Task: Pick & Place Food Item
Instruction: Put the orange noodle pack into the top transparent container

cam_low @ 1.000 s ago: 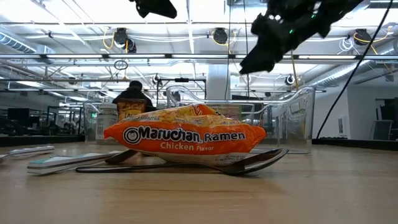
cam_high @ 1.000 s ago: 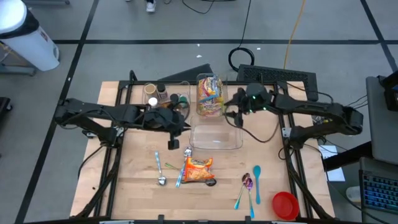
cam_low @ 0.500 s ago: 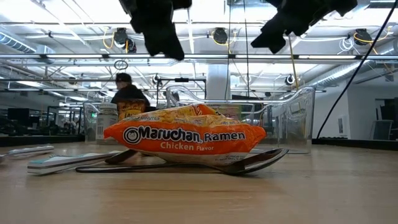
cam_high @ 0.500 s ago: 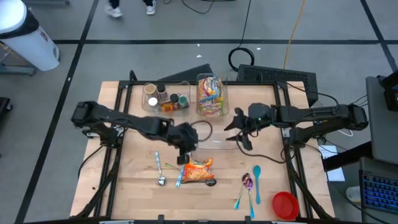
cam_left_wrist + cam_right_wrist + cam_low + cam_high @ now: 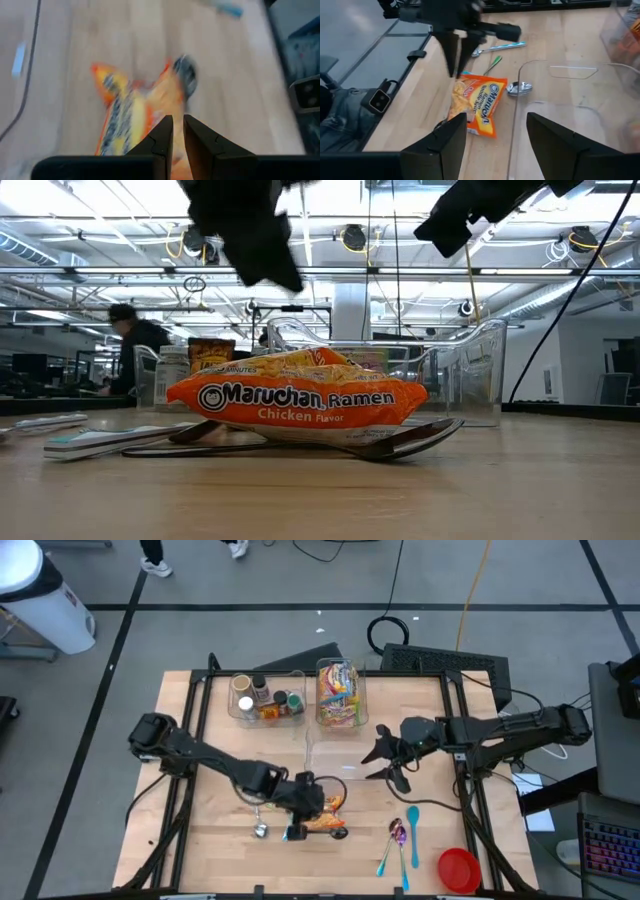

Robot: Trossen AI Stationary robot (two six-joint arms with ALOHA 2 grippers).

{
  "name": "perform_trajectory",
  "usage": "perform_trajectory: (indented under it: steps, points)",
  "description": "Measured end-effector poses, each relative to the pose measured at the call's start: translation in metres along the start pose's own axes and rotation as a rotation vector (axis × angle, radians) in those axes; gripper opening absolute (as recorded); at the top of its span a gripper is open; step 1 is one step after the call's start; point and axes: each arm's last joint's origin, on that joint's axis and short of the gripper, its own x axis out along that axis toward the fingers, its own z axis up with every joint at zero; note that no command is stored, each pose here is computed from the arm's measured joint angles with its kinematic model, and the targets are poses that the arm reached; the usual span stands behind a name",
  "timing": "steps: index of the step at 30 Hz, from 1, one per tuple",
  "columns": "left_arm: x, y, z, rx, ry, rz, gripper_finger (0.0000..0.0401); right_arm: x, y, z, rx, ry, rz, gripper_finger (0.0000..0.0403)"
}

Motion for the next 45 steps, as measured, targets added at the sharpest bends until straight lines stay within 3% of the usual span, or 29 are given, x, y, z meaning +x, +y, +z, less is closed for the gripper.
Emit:
perform_trajectory:
  steps: [3, 9, 19, 26, 31, 35, 40, 45]
  points:
    - [0.0, -0.013, 0.004, 0.019, -0.086, 0.018, 0.0051, 0.001, 0.003, 0.0, -0.003, 0.002, 0.011, 0.0199]
    - [0.0, -0.024, 0.004, 0.058, -0.12, 0.024, 0.0051, 0.001, 0.007, 0.0, -0.045, -0.001, -0.008, 0.0199]
    - [0.002, -0.021, 0.005, -0.063, -0.168, 0.136, 0.006, -0.003, 0.016, 0.0, -0.061, -0.02, -0.038, 0.0199]
    - [0.02, -0.02, -0.003, -0.078, -0.117, 0.149, 0.016, -0.008, 0.027, -0.01, -0.099, -0.041, -0.17, 0.0199]
    - [0.038, -0.012, -0.013, -0.079, -0.036, 0.193, 0.0238, -0.014, 0.028, -0.013, -0.099, -0.077, -0.17, 0.0199]
    - [0.052, -0.005, -0.02, -0.104, 0.008, 0.217, 0.0265, -0.017, 0.028, -0.014, -0.099, -0.104, -0.168, 0.0199]
    - [0.058, -0.004, -0.023, -0.106, 0.032, 0.223, 0.0257, -0.017, 0.028, -0.014, -0.099, -0.102, -0.169, 0.0199]
    - [0.053, -0.004, -0.022, -0.098, 0.031, 0.21, 0.0201, -0.017, 0.028, -0.014, -0.099, -0.103, -0.169, 0.0199]
